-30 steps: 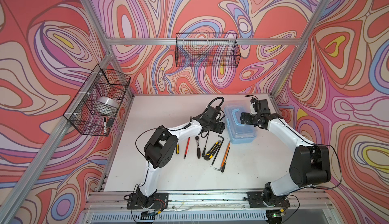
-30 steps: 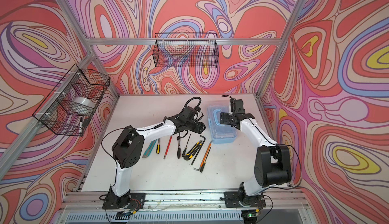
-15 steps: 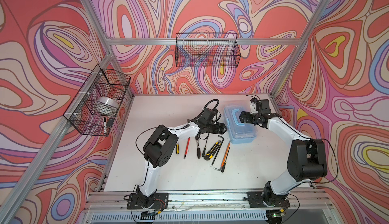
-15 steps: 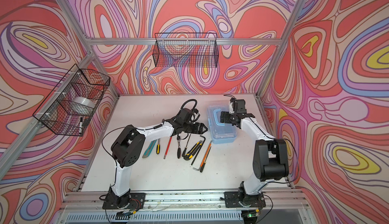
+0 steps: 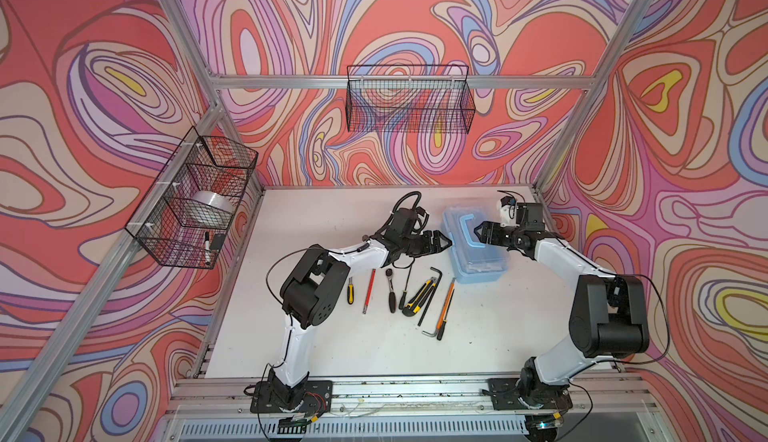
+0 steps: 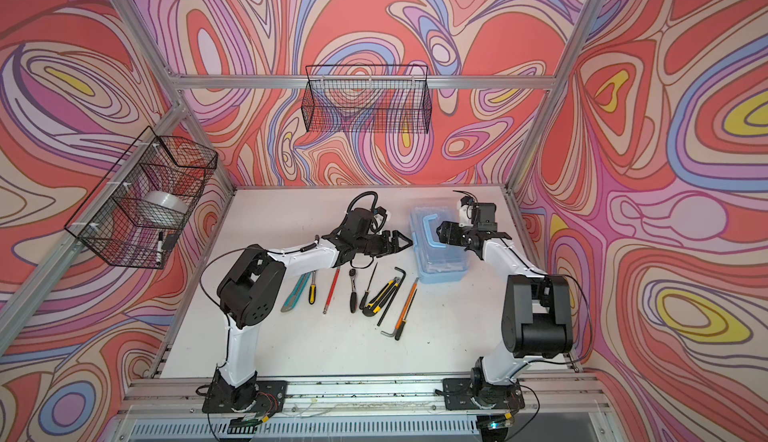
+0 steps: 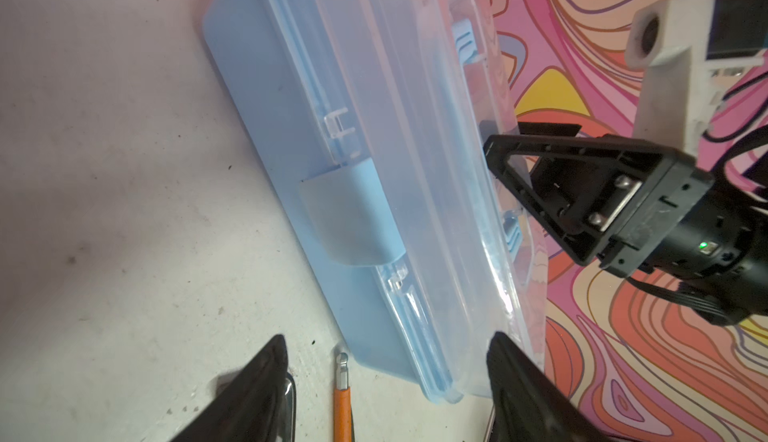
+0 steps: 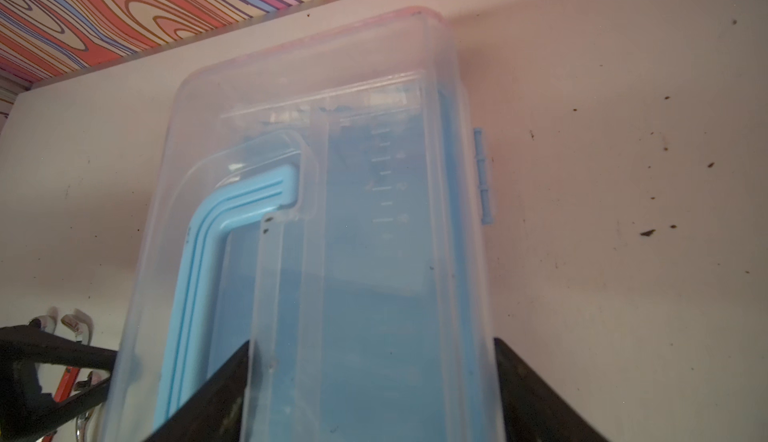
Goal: Pack the tool kit
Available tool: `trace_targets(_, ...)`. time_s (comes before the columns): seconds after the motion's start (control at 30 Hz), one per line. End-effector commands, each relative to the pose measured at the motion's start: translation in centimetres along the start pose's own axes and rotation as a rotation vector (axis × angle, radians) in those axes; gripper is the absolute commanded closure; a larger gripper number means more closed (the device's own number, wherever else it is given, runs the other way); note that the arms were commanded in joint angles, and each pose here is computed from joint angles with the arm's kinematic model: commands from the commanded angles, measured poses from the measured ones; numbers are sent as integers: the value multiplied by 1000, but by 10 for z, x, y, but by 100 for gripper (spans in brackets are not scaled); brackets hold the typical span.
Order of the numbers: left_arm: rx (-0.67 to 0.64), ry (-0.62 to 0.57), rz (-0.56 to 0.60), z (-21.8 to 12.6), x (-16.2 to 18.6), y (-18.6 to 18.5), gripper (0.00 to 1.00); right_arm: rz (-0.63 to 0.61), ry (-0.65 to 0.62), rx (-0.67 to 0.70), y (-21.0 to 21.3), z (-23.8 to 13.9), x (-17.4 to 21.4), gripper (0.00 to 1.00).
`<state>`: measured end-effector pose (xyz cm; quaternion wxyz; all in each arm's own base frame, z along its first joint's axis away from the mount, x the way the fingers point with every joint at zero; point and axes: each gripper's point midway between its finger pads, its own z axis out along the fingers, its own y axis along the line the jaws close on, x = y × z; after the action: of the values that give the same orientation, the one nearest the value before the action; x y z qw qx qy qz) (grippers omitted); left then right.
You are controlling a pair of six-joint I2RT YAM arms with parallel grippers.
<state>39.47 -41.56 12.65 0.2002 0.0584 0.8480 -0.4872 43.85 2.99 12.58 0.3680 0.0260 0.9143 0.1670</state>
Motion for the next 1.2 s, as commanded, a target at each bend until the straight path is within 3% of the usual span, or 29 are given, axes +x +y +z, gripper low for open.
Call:
trace_targets(0.0, 50, 1, -73, 6, 0, 3, 24, 110, 122, -7, -15, 5, 44, 17)
trace_targets(0.57, 183, -56, -224, 20, -12, -2, 24, 204, 98, -86, -22, 7, 51, 21)
trace_targets(1.17, 240, -76, -270, 36, -16, -8, 24, 267, 104, -168, -13, 15, 59, 25)
